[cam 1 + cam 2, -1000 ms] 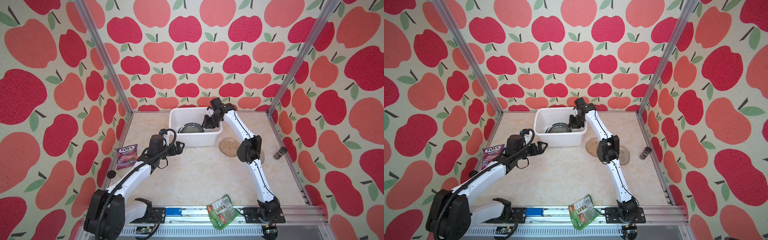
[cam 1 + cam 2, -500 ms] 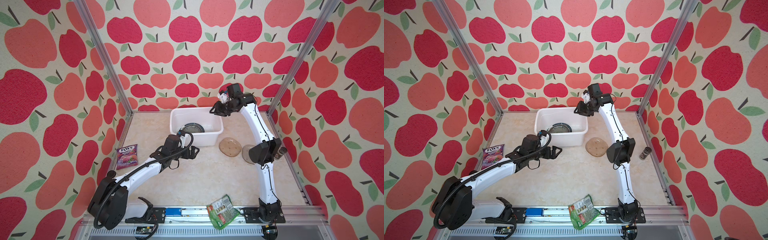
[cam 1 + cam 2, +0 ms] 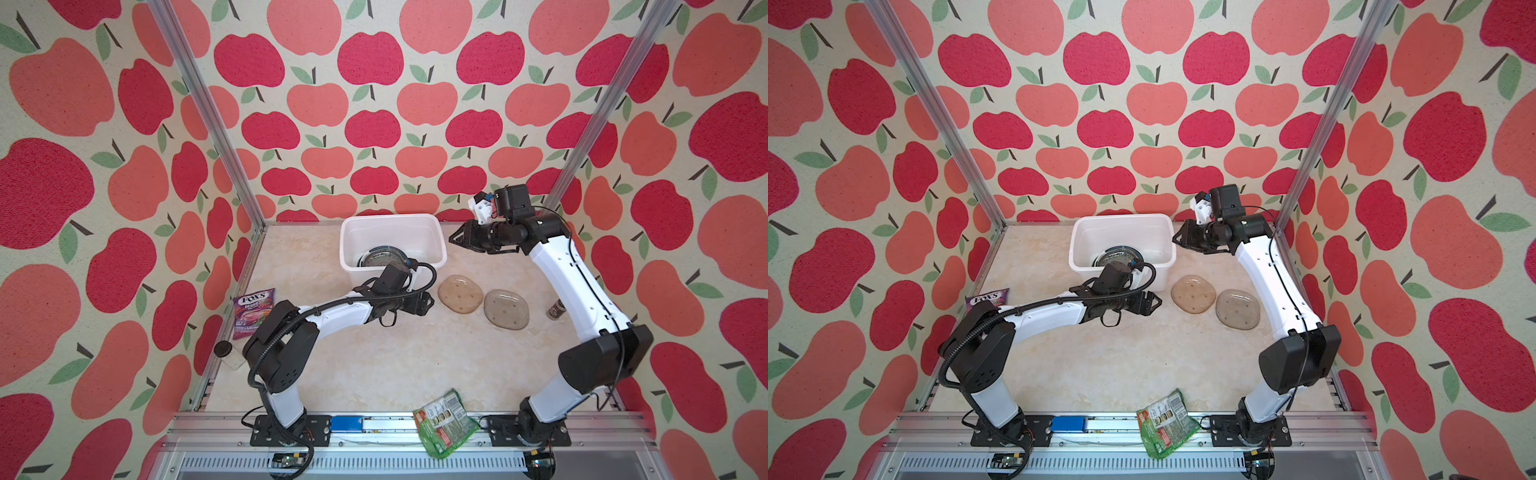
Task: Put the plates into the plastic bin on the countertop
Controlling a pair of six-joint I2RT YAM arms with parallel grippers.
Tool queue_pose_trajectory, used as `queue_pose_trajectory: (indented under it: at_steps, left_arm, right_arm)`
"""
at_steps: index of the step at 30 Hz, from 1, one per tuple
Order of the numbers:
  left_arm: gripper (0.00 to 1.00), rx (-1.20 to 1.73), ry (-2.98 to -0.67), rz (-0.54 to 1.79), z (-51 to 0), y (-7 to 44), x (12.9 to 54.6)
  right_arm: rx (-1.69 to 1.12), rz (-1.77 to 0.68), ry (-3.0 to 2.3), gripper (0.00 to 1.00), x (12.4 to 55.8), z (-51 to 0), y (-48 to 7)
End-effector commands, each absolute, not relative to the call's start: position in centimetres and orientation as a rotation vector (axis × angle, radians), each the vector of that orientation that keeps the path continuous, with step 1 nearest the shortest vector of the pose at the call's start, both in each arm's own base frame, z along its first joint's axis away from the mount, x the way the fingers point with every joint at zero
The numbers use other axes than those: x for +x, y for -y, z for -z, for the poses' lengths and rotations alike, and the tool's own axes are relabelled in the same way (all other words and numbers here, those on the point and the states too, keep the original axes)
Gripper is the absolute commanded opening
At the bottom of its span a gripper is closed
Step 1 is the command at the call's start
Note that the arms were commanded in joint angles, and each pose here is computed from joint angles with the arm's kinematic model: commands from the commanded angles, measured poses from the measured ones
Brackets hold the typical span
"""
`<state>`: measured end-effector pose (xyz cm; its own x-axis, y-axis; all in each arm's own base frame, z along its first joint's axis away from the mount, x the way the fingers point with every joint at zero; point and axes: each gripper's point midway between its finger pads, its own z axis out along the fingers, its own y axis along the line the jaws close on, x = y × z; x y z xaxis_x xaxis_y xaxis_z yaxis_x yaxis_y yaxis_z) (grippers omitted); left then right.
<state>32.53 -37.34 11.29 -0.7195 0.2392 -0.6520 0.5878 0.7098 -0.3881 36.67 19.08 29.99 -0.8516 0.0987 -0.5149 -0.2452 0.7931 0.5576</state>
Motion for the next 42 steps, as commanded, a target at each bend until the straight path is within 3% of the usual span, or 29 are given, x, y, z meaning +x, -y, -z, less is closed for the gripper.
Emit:
queue_pose_trajectory:
  at_steps: [1, 6, 14, 26, 33, 42]
  left_arm:
    - [0.76, 0.662, -2.402, 0.675, -9.2, 38.1, 33.1]
    - [0.68, 0.631, -2.487, 0.625, -6.5, 39.5, 34.1]
    - [0.66, 0.53, -2.583, 0.503, -3.2, 40.0, 36.3]
    - [0.74, 0.487, -2.609, 0.309, -2.0, 36.0, 37.8]
    - [0.75, 0.32, -2.635, 0.375, -1.9, 31.3, 39.7]
    - [0.79, 0.587, -2.62, 0.388, -1.7, 36.9, 37.1]
  right_arm:
    - [0.003, -0.85, -2.303, 0.27, 36.2, -32.2, -15.3]
    - [0.063, -0.871, -2.337, 0.27, 35.1, -29.9, -13.5]
    - [0.096, -0.895, -2.323, 0.27, 34.8, -28.9, -12.5]
    - [0.107, -0.936, -2.321, 0.27, 34.5, -27.8, -12.4]
    - [0.134, -0.958, -2.327, 0.26, 34.6, -27.3, -12.5]
    - [0.147, -0.936, -2.354, 0.26, 34.2, -26.3, -12.3]
